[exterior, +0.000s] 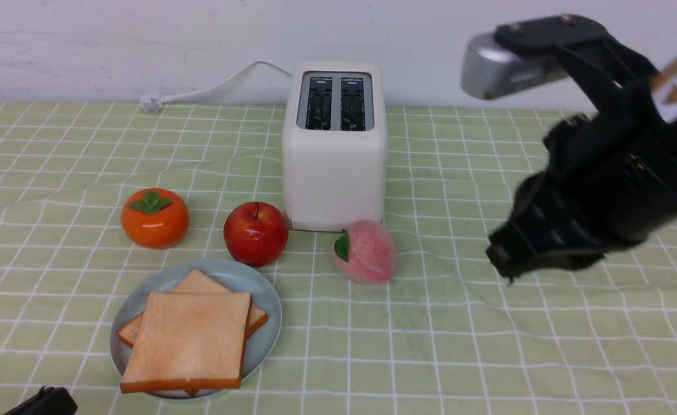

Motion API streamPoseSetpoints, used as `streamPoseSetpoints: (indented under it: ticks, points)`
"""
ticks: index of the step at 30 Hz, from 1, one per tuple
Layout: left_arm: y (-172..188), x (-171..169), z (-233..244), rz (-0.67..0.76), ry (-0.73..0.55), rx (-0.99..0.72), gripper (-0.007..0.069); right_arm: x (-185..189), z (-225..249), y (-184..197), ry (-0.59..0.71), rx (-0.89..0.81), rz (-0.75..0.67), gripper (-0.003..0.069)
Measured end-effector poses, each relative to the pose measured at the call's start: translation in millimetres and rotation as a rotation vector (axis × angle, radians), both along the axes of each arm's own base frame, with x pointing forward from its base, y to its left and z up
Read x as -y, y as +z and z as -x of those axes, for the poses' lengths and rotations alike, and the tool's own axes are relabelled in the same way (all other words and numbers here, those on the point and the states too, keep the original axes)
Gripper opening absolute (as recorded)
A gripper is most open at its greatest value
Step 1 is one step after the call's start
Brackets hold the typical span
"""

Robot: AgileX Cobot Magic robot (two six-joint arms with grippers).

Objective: Take toasted bread from bread machine on green coffee tablecloth place on plate.

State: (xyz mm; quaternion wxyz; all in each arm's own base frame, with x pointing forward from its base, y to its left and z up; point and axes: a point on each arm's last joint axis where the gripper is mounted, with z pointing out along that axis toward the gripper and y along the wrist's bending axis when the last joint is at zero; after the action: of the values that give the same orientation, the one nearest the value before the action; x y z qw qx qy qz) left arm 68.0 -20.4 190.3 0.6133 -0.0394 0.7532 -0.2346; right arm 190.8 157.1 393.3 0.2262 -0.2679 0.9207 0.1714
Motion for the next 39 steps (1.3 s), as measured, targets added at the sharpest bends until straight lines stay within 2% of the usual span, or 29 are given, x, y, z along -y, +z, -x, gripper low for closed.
streamPoseSetpoints:
  ticks: [5,13,20,27,30,35,37,39]
  points:
    - [0,0,0,0.000,0.000,0.000,0.0039,25,29,-9,-0.041,0.062,-0.022,0.0001]
    - [0,0,0,0.000,0.000,0.000,0.0039,56,72,-26,-0.042,0.025,0.001,0.0004]
    - [0,0,0,0.000,0.000,0.000,0.0049,62,80,-26,-0.033,-0.007,0.028,0.0011]
    - [0,0,0,0.000,0.000,0.000,0.0056,72,77,-28,-0.078,0.030,0.071,0.0013]
    - [0,0,0,0.000,0.000,0.000,0.0059,93,81,-38,-0.159,0.129,0.038,0.0013]
    - [0,0,0,0.000,0.000,0.000,0.0068,126,102,-72,-0.313,0.468,-0.034,0.0013]
    - [0,0,0,0.000,0.000,0.000,0.0071,136,111,-96,-0.393,0.600,-0.054,0.0013]
    - [0,0,0,0.000,0.000,0.000,0.0071,139,115,-109,-0.427,0.641,-0.063,0.0013]
